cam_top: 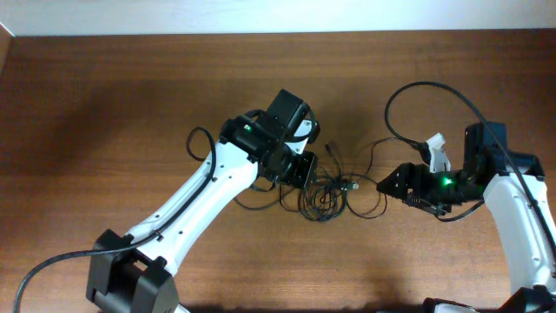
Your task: Untangle cables
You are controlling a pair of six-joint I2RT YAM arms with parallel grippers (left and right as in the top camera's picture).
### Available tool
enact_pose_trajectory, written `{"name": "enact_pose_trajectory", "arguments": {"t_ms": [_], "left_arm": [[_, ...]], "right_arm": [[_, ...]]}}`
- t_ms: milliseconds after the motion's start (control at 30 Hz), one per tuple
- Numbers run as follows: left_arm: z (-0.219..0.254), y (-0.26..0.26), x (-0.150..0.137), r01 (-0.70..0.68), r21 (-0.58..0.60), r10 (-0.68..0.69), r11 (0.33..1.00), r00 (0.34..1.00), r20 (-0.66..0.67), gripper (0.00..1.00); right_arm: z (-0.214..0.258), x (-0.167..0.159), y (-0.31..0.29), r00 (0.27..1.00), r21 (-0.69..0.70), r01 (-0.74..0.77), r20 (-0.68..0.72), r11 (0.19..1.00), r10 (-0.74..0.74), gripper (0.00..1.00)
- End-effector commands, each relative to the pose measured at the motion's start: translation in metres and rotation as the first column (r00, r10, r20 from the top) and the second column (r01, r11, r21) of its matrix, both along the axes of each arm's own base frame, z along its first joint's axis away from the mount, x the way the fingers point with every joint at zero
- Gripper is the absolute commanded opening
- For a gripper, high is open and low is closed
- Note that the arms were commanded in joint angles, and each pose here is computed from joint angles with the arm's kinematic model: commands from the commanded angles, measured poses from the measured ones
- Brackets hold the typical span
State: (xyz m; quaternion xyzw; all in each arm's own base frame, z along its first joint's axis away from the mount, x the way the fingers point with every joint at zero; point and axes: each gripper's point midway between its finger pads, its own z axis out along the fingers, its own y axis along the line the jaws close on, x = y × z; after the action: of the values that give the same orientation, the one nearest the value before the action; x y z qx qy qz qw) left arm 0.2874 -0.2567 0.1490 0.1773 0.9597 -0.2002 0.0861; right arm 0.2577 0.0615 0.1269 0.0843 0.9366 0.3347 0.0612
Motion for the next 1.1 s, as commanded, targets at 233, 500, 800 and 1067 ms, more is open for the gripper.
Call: {"name": "enact_pose_trajectory", "arguments": {"t_ms": [233,500,800,1067], "left_arm": [[-0.067,-0.023,0.01,0.093,0.121,-0.092,0.988,0.996,-0.014,0.47],[-0.143,-0.016,0.0,0.121,0.225,-0.082,0.967,0.981,-0.173,0.57],[-0.144,0.04,0.055,0.096,0.597,-0.162,0.796,0.985,0.059,0.04],[-0.022,0.019,0.096,0.017,0.582,-0.159,0.813,0.968,0.193,0.0]], "right_arm": [[-0.03,0.025,-0.005,0.992,0.002,0.084,0.095,0.996,-0.084,0.04],[-0.055,0.023,-0.005,0.989,-0.002,0.084,0.12,0.996,-0.083,0.04],[-0.131,-0.003,-0.023,0.969,-0.135,0.17,-0.158,0.976,-0.19,0.04],[-0.158,-0.015,-0.042,0.943,-0.267,0.172,-0.232,0.948,-0.237,0.04]]}}
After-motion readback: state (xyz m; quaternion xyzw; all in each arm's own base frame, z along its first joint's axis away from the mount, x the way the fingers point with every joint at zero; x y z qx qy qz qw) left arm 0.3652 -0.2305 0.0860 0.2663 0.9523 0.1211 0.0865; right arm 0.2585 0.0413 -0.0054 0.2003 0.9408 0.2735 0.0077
